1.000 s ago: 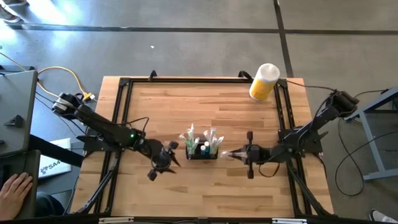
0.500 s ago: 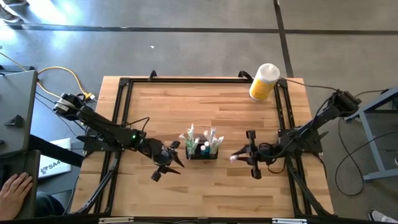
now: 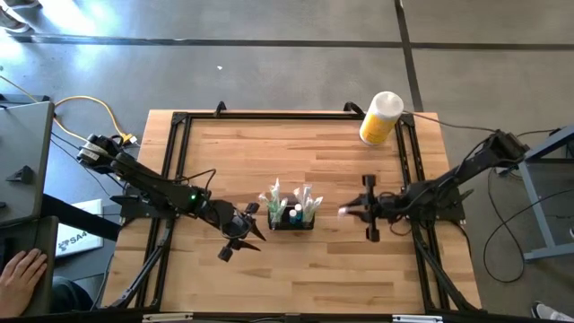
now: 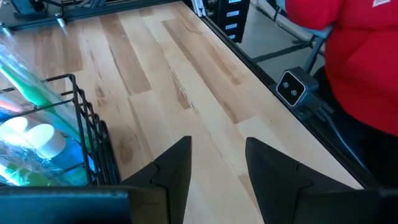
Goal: Pick & Place toothbrushing station
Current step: Put the violet toothbrush into the black wire organizer
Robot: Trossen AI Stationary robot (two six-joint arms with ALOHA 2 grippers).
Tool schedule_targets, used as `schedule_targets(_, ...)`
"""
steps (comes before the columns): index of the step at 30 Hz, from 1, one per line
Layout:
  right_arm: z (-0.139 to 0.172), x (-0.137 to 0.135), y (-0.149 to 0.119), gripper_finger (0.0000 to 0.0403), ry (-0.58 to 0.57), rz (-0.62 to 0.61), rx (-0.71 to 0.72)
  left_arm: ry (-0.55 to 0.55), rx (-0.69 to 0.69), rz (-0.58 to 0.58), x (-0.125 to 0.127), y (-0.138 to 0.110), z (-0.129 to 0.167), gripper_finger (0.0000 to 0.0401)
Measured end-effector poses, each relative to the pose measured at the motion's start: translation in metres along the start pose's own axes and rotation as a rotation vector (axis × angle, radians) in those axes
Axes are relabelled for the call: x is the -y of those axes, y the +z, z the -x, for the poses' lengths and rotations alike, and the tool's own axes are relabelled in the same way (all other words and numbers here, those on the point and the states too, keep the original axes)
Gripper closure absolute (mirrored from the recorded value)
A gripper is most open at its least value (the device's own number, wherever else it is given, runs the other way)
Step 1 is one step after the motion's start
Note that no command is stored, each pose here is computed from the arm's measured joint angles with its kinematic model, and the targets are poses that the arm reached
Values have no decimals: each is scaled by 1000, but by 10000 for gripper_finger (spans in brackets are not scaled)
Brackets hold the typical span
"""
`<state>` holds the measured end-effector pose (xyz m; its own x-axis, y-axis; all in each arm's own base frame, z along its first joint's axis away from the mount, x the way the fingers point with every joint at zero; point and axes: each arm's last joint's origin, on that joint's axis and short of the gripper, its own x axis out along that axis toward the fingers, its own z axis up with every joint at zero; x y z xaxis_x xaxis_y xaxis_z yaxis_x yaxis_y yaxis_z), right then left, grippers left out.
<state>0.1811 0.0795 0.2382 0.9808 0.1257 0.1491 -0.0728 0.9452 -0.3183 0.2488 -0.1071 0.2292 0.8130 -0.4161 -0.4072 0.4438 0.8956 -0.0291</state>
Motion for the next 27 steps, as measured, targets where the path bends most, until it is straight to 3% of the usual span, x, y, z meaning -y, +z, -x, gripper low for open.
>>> schedule_targets(4,23,15,-4,374,7,-12,76,0,1,3,0,0,0,256)
schedule_targets(10,42,24,-11,374,170,-103,190,1,0,3,0,0,0,256)
schedule_targets(14,44,22,-11,374,242,-129,211,2,0,4,0,0,0,256)
schedule_targets(27,30,16,-18,374,264,-204,227,2,0,4,0,0,0,256)
